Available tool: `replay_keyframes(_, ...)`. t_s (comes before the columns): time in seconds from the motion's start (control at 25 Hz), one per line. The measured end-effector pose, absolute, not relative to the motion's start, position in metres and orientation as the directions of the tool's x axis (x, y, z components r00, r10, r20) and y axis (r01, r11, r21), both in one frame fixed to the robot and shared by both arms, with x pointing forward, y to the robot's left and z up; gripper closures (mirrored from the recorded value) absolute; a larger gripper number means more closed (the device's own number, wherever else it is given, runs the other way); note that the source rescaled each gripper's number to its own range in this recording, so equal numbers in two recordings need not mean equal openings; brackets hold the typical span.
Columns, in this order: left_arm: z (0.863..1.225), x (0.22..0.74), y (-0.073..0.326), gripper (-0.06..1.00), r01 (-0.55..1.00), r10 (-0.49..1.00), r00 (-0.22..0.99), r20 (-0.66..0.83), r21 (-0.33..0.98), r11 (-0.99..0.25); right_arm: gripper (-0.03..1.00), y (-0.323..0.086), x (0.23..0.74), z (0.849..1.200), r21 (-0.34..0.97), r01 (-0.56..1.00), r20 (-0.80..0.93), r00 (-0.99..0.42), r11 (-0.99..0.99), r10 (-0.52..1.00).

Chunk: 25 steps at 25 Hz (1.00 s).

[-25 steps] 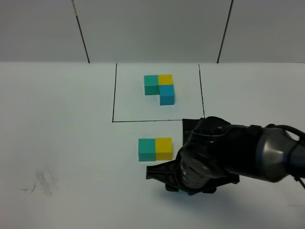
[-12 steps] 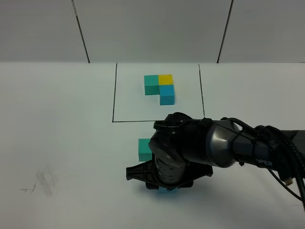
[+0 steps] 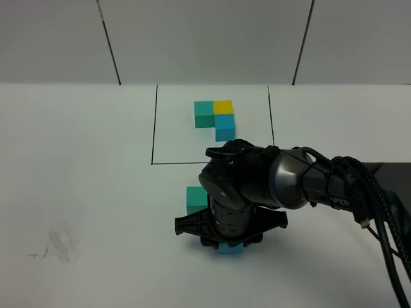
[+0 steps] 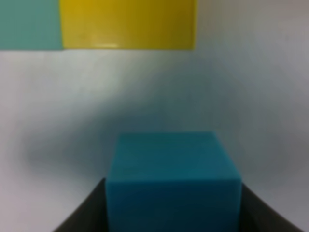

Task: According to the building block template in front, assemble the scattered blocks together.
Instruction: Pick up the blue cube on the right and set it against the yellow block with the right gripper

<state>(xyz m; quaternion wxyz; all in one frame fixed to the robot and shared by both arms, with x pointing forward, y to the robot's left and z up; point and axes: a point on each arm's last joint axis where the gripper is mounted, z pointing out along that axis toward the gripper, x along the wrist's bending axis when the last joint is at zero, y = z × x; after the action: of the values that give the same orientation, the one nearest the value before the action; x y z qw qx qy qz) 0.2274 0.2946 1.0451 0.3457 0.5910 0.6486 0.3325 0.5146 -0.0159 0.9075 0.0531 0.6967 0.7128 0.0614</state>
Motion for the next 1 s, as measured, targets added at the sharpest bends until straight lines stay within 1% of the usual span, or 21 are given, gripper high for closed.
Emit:
replay_keyframes(0.28,1.045,0.227,0.295,0.31,0.537,0.997,-0.063,-0.055,0.84,0.08,0.69,-0.009,0.518,0.904,0.153,0.988,0.033,-0.041,0.036,0.999)
replay_keyframes(0.44,1.045,0.227,0.295,0.31,0.537,0.997,-0.063,-0.054,0.84,0.08,0.69,-0.001,0.524,0.901,0.116,0.992,0.003,-0.053,0.052,0.999)
replay_keyframes(0.6,1.045,0.227,0.295,0.31,0.537,0.997,-0.063,-0.054,0.84,0.08,0.69,0.002,0.527,0.903,0.115,0.992,0.002,-0.055,0.054,0.998)
replay_keyframes(1.0,1.045,0.227,0.295,0.31,0.537,0.997,-0.063,-0.054,0.84,0.08,0.69,0.0,0.54,0.895,0.099,0.995,-0.004,-0.024,0.024,1.0)
